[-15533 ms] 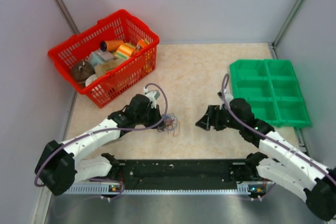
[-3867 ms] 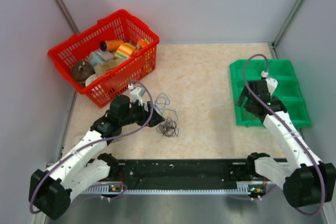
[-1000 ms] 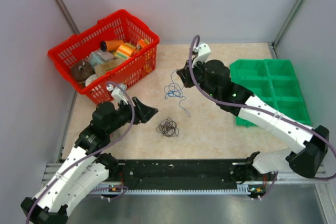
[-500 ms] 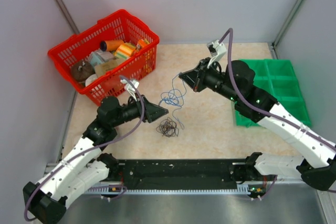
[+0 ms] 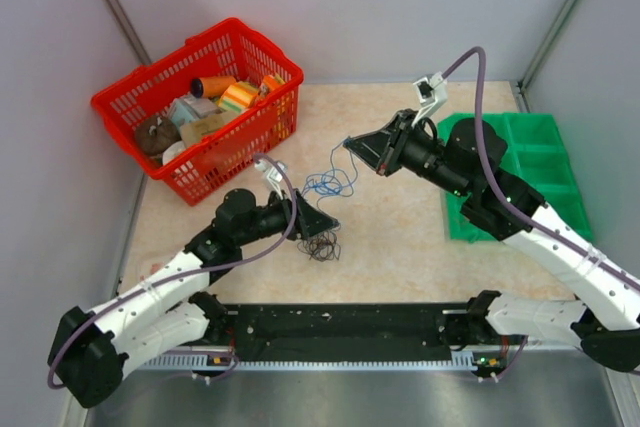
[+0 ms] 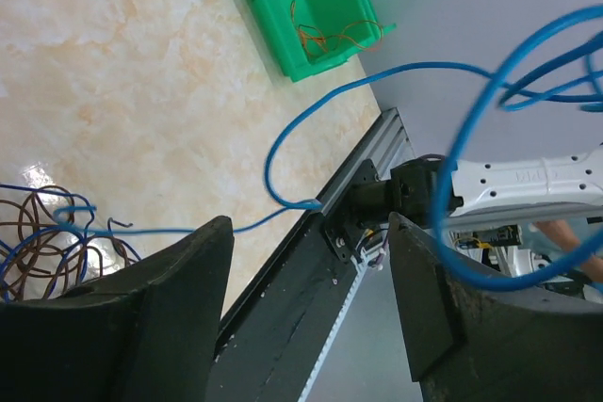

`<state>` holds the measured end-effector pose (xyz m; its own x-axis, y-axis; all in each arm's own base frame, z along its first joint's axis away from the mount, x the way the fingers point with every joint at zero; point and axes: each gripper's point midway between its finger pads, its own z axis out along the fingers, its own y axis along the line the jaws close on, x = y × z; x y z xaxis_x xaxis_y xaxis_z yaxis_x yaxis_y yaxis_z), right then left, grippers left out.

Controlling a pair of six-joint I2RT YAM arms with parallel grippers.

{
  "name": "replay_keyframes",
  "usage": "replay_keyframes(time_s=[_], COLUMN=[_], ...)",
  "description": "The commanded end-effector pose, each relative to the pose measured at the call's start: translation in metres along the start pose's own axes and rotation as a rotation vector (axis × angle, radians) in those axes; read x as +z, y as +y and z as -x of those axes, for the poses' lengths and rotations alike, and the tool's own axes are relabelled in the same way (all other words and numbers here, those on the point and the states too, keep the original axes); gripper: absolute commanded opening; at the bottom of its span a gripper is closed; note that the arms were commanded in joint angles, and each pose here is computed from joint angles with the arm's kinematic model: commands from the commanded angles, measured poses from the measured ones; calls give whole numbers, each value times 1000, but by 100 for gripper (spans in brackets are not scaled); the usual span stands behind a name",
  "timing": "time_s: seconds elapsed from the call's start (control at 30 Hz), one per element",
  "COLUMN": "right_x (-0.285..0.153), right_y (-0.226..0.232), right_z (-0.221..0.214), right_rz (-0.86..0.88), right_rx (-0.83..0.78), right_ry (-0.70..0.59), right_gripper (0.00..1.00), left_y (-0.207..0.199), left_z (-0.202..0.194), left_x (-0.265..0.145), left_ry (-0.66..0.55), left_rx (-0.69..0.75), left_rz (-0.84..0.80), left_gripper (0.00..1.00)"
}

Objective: Untangle the cables

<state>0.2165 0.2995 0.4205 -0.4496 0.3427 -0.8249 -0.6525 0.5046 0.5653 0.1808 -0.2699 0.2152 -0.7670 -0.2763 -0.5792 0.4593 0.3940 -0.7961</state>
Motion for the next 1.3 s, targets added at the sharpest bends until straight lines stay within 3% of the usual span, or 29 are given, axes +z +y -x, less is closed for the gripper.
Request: replay_keyframes(time_s=[0.0,0.27,0.37,0.43,0.5,0.53,0.63,0.7,0.87,1.07,1.27], right_x=[-11,-22,-27,-30,-33,-35,-55,-80,-148,-167,-131], right_y=[26,30,32,33,33,28,-5,-43,-125,-190,-208], right_z=[23,23,24,27,29,30,44,60,82,78,59], right_rz=[88,108,118,124,118,93,-98,-320,-808,-931,-777], right_rx=[34,50,63,70,59,47,-35,-115,-297,-222,-100], right_ry=[-69,-76,-90,-103,-109,-118,-183,-254,-360,-322,-198], right_gripper=[0,0,0,0,0,0,0,0,0,0,0], left_y=[-12,-2,5,6,16,25,65,90,130,102,48], left_z=[17,34,33,28,21,20,13,12,19,60,97], left_x=[12,30,38,44,48,48,31,8,-75,-169,-226], left_ry=[-73,-102,-93,-68,-41,-42,-83,-140,-331,-612,-762], left_rx=[-22,-41,-60,-69,-75,-81,-99,-109,-52,41,164], left_rz=[-48,24,40,20,48,89,294,433,740,835,790], left_gripper=[69,59,42,26,4,0,0,0,0,0,0])
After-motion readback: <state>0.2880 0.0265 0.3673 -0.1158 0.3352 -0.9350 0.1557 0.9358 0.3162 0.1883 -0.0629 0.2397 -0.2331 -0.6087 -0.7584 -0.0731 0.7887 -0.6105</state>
